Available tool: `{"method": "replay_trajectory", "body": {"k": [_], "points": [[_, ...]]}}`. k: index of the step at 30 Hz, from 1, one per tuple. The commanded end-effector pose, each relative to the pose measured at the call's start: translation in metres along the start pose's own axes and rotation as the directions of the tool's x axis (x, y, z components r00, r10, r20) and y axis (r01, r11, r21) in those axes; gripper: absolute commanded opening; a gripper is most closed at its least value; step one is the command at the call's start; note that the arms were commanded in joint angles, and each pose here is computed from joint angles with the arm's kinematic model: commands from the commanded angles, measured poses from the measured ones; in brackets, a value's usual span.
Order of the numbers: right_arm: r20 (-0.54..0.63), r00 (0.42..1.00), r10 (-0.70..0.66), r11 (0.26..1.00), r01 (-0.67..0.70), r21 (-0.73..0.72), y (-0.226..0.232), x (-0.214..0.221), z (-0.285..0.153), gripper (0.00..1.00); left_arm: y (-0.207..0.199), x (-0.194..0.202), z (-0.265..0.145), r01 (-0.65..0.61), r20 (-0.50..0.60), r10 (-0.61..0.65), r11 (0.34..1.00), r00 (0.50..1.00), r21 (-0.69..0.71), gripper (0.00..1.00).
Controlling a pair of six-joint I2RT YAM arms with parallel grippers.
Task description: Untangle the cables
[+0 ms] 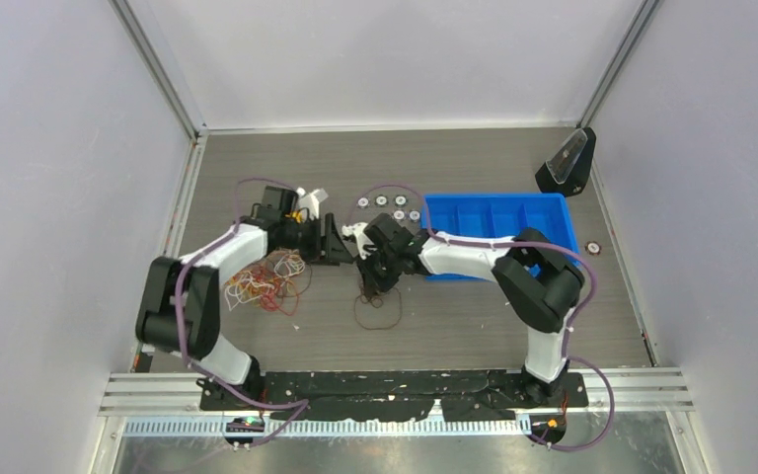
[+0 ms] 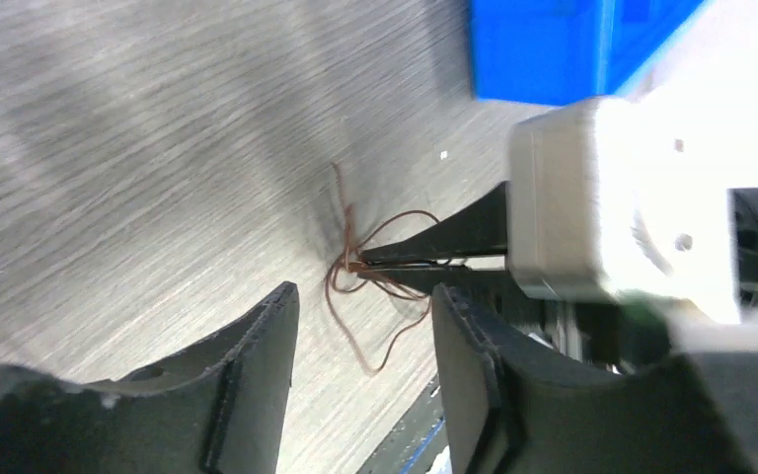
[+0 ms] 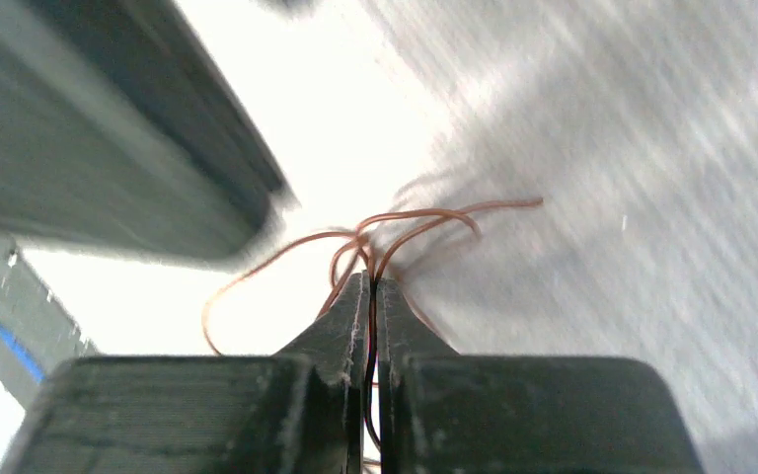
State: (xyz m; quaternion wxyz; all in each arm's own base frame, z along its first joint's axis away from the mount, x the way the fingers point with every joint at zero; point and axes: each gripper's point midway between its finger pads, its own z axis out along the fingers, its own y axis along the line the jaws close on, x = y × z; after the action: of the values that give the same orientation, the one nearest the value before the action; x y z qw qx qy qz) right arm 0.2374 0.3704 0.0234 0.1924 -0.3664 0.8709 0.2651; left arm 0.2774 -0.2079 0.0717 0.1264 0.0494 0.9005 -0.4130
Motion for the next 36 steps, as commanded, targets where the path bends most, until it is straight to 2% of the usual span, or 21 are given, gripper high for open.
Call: {"method": "replay_trajectory", "body": {"k": [1, 4, 5, 7, 8, 10, 12, 15, 16, 18, 20, 24, 28, 32, 36], "points": [[0.092, 0.993, -0.08, 0.996, 0.083, -0.032, 0.014, -0.022, -0.068, 0.05, -0.041, -0.025, -0.057, -0.181, 0.166, 0.172, 0.983, 0.971, 0.039, 0.6], [0.159, 0.981, -0.11, 0.993, 0.115, -0.019, 0.011, -0.041, -0.114, 0.05, -0.066, -0.031, -0.097, -0.321, 0.264, 0.313, 0.947, 0.912, -0.015, 0.71], [0.205, 0.968, -0.141, 0.99, 0.143, 0.008, 0.004, -0.052, -0.136, 0.05, -0.071, -0.03, -0.107, -0.353, 0.281, 0.35, 0.935, 0.894, -0.041, 0.74], [0.247, 0.958, -0.148, 0.989, 0.14, 0.051, -0.013, -0.06, -0.171, 0.05, -0.079, -0.029, -0.124, -0.395, 0.311, 0.404, 0.914, 0.86, -0.095, 0.88], [0.253, 0.957, -0.141, 0.99, 0.13, 0.058, -0.018, -0.06, -0.183, 0.05, -0.082, -0.029, -0.131, -0.406, 0.325, 0.421, 0.906, 0.847, -0.117, 0.9], [0.332, 0.941, -0.063, 0.994, 0.028, 0.11, -0.056, -0.065, -0.225, 0.05, -0.089, -0.025, -0.14, -0.419, 0.337, 0.437, 0.899, 0.834, -0.13, 0.92], [0.412, 0.91, -0.038, 0.99, -0.023, 0.141, -0.072, -0.069, -0.269, 0.05, -0.095, -0.024, -0.145, -0.431, 0.352, 0.45, 0.892, 0.821, -0.134, 0.95], [0.476, 0.878, -0.05, 0.986, -0.032, 0.164, -0.064, -0.066, -0.33, 0.05, -0.097, -0.023, -0.149, -0.432, 0.369, 0.451, 0.891, 0.813, -0.138, 0.96], [0.525, 0.847, -0.079, 0.977, -0.038, 0.21, -0.064, -0.071, -0.36, 0.05, -0.098, -0.023, -0.149, -0.431, 0.373, 0.449, 0.892, 0.812, -0.136, 0.96], [0.549, 0.828, -0.116, 0.954, -0.061, 0.293, -0.069, -0.065, -0.393, 0.06, -0.1, -0.023, -0.149, -0.435, 0.382, 0.45, 0.891, 0.808, -0.129, 0.96], [0.539, 0.831, -0.136, 0.914, -0.104, 0.392, -0.085, -0.051, -0.414, 0.05, -0.101, -0.024, -0.149, -0.431, 0.387, 0.444, 0.893, 0.808, -0.125, 0.97], [0.509, 0.86, -0.045, 0.802, -0.272, 0.532, -0.138, -0.01, -0.441, 0.05, -0.102, -0.029, -0.15, -0.404, 0.396, 0.421, 0.906, 0.816, -0.128, 1.0], [0.531, 0.845, 0.062, 0.716, -0.409, 0.566, -0.181, 0.016, -0.453, 0.05, -0.103, -0.034, -0.151, -0.393, 0.402, 0.415, 0.909, 0.816, -0.139, 1.0], [0.541, 0.833, 0.115, 0.711, -0.449, 0.541, -0.207, 0.025, -0.442, 0.05, -0.1, -0.037, -0.15, -0.388, 0.402, 0.416, 0.909, 0.816, -0.153, 1.0], [0.541, 0.831, 0.129, 0.665, -0.477, 0.575, -0.238, 0.034, -0.434, 0.05, -0.093, -0.039, -0.148, -0.373, 0.398, 0.413, 0.911, 0.819, -0.177, 1.0]]}}
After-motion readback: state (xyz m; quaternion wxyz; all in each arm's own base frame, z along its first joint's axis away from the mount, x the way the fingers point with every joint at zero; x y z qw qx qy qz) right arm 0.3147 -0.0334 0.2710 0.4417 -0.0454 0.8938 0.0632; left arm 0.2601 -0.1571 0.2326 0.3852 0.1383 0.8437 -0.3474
